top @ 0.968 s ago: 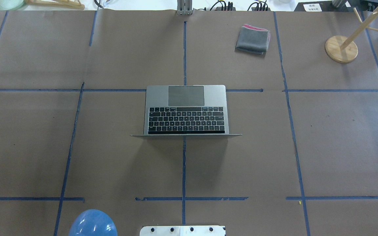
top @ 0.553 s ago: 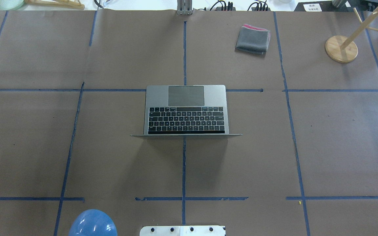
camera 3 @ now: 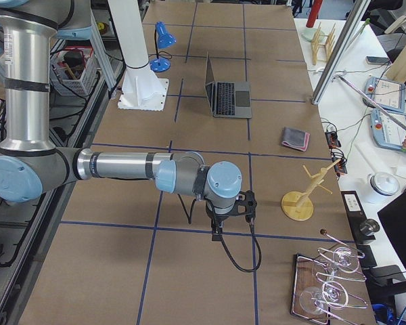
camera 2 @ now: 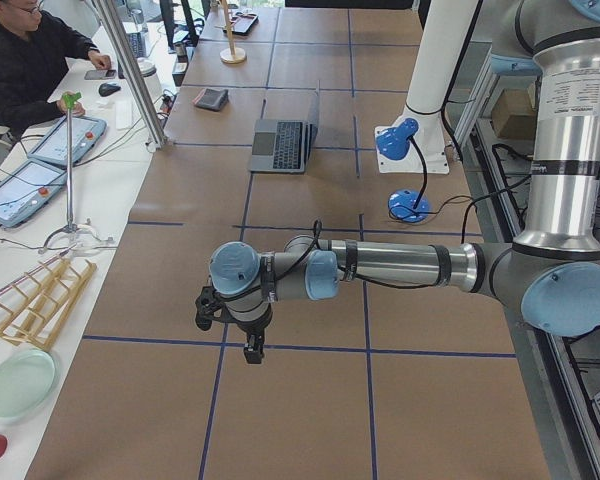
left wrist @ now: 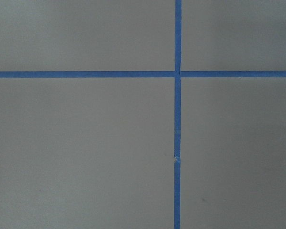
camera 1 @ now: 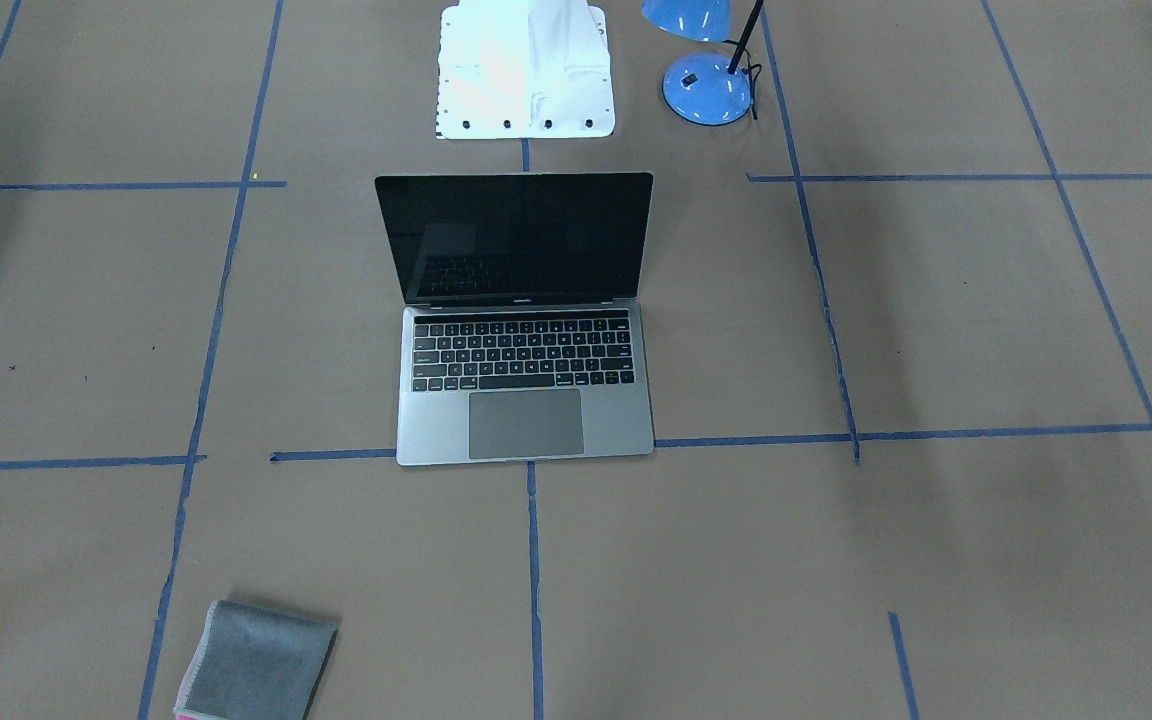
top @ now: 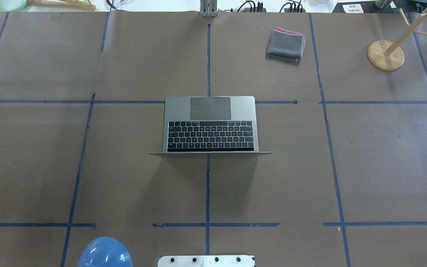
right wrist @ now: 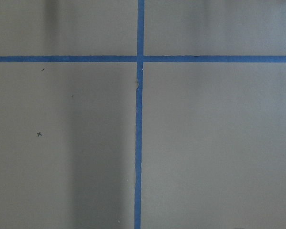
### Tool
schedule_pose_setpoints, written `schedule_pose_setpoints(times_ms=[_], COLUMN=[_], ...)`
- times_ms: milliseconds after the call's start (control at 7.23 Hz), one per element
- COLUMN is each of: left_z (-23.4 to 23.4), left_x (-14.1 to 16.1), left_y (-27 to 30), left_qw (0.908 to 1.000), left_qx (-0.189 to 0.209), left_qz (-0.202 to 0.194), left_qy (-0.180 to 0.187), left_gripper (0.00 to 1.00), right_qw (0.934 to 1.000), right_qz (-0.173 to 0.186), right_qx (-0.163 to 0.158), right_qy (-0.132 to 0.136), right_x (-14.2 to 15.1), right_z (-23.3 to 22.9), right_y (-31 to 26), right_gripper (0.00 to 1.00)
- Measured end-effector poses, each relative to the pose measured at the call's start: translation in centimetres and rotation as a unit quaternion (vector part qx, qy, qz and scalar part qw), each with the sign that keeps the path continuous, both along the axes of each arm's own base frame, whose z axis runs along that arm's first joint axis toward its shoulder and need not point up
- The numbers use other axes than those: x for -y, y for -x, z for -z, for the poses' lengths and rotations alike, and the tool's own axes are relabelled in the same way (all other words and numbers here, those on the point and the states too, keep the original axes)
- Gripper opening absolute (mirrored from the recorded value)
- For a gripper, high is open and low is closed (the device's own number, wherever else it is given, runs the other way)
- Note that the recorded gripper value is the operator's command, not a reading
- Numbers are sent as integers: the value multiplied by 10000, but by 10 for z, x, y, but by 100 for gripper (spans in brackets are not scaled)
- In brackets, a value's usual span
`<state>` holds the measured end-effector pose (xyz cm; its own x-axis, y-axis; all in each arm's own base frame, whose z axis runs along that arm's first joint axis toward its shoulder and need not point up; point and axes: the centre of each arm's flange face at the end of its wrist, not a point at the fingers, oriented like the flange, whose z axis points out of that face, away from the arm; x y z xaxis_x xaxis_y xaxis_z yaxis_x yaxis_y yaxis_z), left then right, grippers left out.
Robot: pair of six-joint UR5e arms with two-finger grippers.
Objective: Close laptop
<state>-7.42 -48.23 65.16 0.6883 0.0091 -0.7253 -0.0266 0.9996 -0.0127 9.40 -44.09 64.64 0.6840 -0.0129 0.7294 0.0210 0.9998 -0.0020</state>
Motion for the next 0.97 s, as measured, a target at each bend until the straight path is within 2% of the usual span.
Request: schedule_pose_setpoints(times_ms=[277, 553, 830, 968], left_z=[5, 21, 73, 116], left_x=[3, 9, 25, 31], left_y=[0, 0, -7, -27], left_qw=[10000, 9998, 9988, 9979], left_qx=[2, -1, -52, -165], left_qz=[6, 9, 148, 247], left_qy=[-49, -199, -474, -572], left_gripper=[100, 100, 100, 100], right_qw=[10000, 9997, 9978, 9971], right_qz=[-1, 8, 5, -17], right_qx=[-5, -28, -38, 98], right_qy=[-60, -259, -656, -751], right_x=[4, 10, 22, 23], right_z=[6, 27, 72, 87], right_y=[0, 2, 6, 10], right_gripper=[100, 100, 100, 100])
